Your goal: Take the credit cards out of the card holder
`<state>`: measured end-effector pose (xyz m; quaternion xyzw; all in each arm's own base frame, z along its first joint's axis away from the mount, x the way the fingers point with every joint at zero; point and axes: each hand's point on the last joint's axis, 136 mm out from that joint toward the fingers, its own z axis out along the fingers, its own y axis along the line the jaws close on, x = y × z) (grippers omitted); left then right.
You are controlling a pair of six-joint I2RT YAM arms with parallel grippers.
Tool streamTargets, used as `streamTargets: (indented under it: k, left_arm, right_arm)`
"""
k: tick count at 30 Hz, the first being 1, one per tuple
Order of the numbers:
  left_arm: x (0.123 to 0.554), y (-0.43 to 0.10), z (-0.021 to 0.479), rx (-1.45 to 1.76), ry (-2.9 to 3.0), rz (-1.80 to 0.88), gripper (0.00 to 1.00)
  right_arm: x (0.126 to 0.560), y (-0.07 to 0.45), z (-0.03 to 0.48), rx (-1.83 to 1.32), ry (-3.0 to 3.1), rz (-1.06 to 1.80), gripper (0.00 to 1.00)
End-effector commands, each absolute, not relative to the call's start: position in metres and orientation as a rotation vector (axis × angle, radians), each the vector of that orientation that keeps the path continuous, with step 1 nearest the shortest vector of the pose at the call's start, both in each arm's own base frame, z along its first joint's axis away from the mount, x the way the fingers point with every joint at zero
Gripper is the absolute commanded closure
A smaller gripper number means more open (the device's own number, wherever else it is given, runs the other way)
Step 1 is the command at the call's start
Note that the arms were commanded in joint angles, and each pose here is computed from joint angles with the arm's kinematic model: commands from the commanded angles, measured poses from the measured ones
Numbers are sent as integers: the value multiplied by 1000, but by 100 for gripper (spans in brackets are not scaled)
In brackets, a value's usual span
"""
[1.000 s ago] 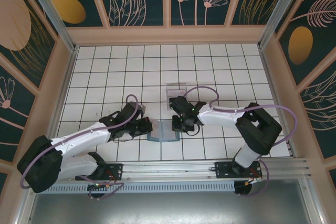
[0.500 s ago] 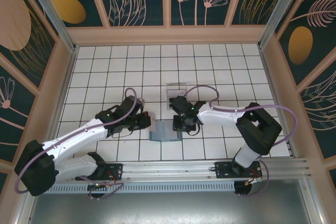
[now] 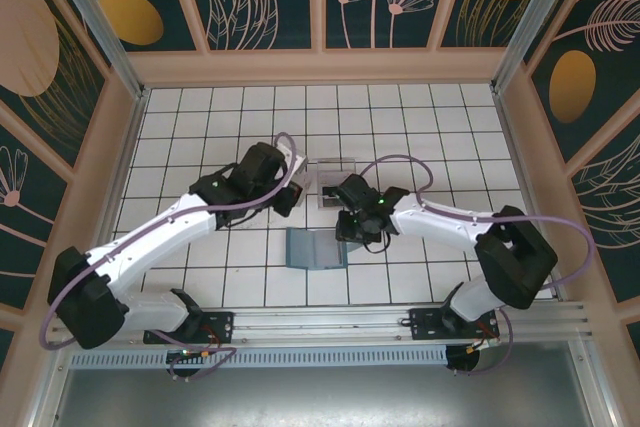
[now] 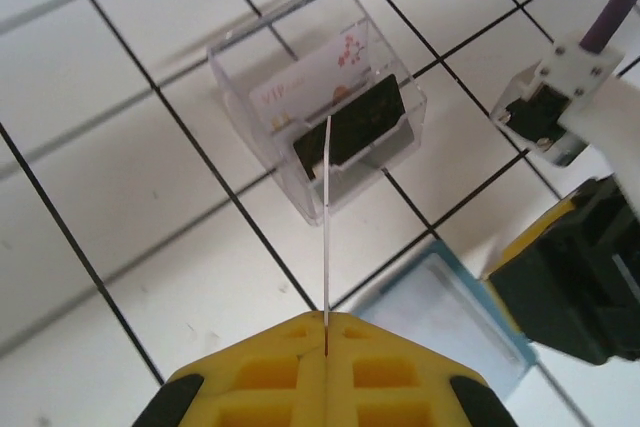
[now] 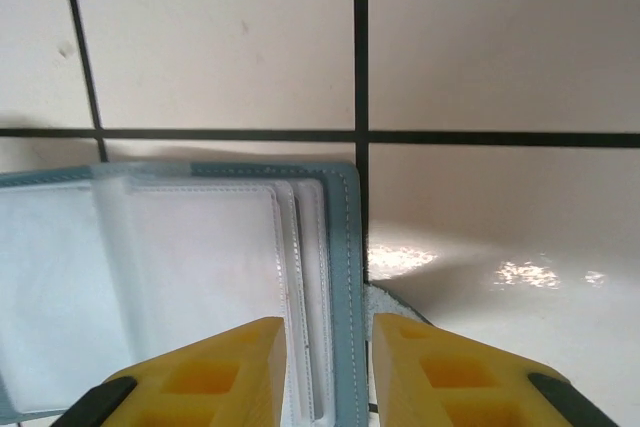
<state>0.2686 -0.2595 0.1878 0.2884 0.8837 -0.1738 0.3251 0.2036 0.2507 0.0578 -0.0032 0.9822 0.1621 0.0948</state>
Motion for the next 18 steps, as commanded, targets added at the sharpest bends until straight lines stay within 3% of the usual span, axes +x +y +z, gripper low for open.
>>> streamTargets:
  k: [1, 18]
  left_arm:
    - [277, -267, 186, 1073, 2223, -329, 100]
    - [323, -326, 151, 1909, 1943, -243, 100]
  right_arm:
    - [212, 234, 73, 12, 2870, 440, 70]
    - [232, 169, 101, 182, 2771, 412, 70]
